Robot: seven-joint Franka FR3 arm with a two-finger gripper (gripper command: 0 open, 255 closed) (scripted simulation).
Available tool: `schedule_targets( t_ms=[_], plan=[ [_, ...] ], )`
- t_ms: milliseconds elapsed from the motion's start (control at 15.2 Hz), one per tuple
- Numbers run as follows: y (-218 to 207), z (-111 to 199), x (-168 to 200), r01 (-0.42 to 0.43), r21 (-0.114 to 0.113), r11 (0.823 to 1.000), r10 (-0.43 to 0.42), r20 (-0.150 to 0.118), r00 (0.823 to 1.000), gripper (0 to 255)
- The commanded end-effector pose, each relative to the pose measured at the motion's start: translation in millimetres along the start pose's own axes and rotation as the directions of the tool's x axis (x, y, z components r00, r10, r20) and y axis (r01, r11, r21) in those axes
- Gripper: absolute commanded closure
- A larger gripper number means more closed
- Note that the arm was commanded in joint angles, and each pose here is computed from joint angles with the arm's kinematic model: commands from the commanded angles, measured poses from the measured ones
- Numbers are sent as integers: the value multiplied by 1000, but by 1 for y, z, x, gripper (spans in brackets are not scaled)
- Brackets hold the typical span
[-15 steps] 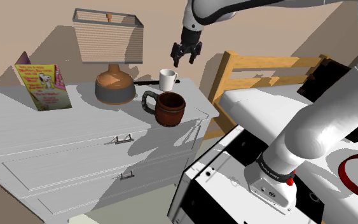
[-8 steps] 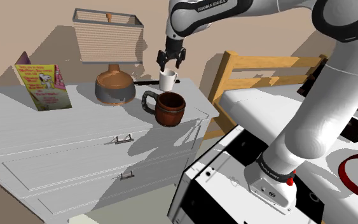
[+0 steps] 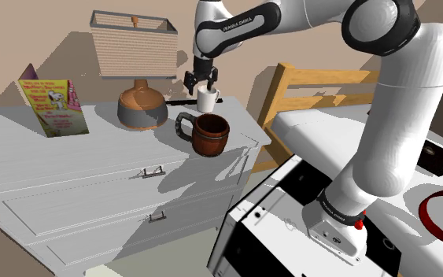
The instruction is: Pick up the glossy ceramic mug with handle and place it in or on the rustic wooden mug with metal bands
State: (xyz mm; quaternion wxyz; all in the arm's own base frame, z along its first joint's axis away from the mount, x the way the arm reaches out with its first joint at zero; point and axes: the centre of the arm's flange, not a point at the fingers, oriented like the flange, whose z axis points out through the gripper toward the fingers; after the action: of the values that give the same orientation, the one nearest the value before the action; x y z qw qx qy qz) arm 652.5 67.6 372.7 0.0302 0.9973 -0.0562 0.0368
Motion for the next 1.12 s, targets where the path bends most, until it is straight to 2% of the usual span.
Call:
schedule_targets(
  t_ms=[0, 198, 726, 792, 1056],
  plan=[
    [0, 11, 1, 0, 0, 1000, 0, -1, 1000, 0],
    [0, 25, 1, 0, 0, 1000, 0, -1, 1000, 0],
    [0, 25, 1, 0, 0, 1000, 0, -1, 1000, 0],
    [0, 25, 1, 0, 0, 1000, 0, -1, 1000, 255],
    [0, 25, 1, 0, 0, 1000, 0, -1, 1000, 255]
  ],
)
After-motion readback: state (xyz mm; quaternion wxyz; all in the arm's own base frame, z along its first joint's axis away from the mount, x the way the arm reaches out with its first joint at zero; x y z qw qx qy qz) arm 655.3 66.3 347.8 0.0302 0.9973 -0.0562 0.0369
